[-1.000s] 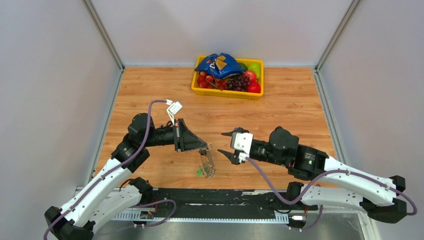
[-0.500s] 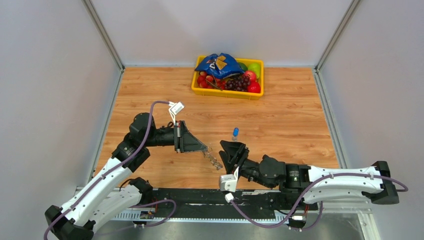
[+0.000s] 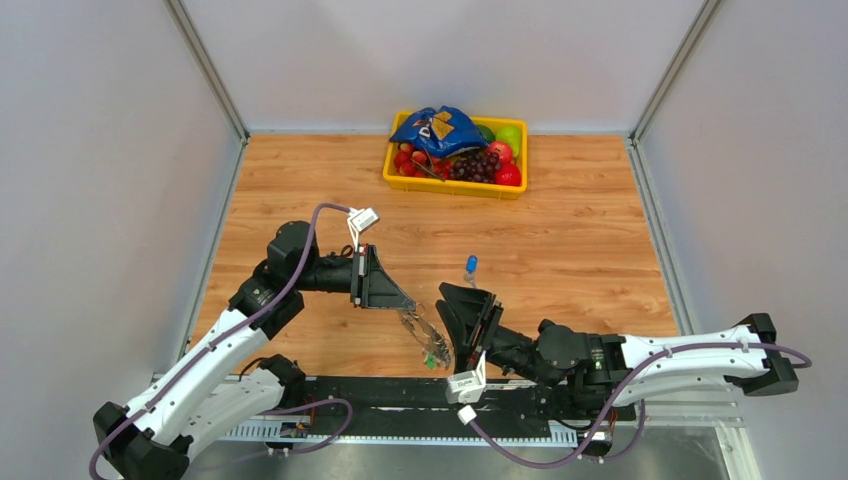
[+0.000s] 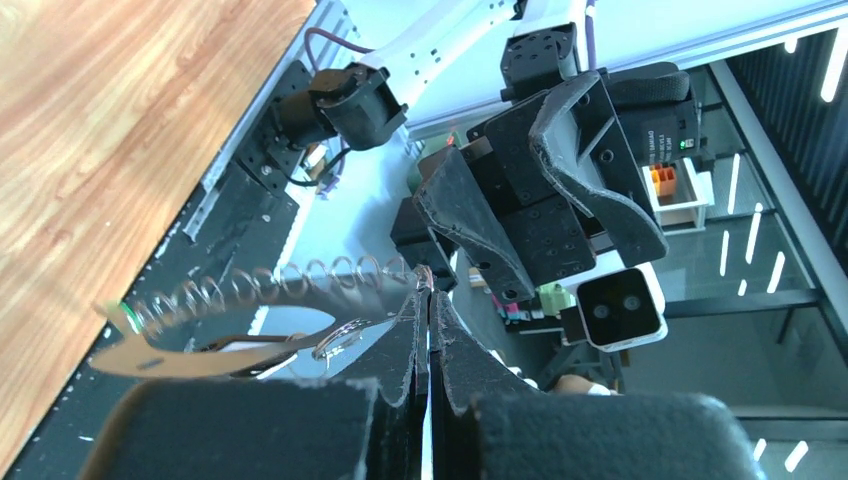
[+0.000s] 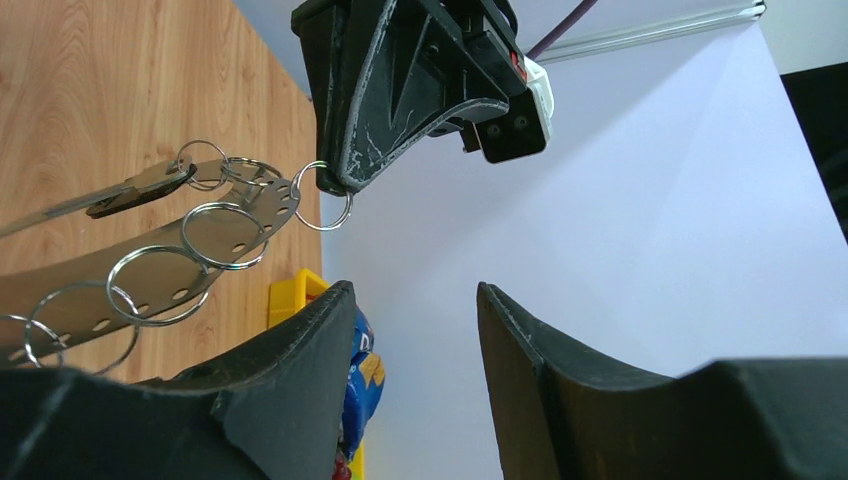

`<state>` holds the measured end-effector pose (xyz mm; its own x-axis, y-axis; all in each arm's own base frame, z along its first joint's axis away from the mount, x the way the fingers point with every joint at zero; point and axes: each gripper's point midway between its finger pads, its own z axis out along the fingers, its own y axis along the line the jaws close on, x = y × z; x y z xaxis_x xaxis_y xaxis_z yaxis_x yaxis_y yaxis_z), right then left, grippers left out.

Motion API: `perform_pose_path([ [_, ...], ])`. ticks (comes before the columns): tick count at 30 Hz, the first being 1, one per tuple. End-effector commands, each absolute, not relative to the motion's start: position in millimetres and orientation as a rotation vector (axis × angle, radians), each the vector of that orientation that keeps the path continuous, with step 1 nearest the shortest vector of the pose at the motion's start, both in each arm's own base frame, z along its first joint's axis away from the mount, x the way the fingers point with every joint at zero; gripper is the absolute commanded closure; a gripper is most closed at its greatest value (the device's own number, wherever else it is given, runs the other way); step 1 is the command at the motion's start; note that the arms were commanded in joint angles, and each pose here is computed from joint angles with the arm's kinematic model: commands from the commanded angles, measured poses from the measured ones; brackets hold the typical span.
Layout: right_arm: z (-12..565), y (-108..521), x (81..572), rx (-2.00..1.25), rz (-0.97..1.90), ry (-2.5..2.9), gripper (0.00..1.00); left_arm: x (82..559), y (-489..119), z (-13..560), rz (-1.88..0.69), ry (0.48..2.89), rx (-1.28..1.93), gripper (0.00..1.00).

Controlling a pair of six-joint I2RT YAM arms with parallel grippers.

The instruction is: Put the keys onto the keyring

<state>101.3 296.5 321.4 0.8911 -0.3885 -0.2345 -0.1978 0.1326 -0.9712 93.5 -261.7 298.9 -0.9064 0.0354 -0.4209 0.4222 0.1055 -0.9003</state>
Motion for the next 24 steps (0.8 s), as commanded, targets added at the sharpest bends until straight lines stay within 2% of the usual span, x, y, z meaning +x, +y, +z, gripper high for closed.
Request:
perform_pose_path([
  [1, 331.6, 294.4, 98.0, -1.438, -0.186, 0.436, 0.47, 81.8, -260.1, 327.7, -1.955, 2.035, 0.489, 1.00],
  [16, 330.8, 317.3, 66.7, -1.509, -0.179, 0.277, 0.52, 72.7, -258.4, 340.5, -2.026, 1.998, 0.529, 1.00],
  [24, 337.7, 324.7, 56.1, -1.511, -0.178, 0.236, 0.60, 71.7, -257.9, 340.1, -2.022, 1.987, 0.552, 1.00],
])
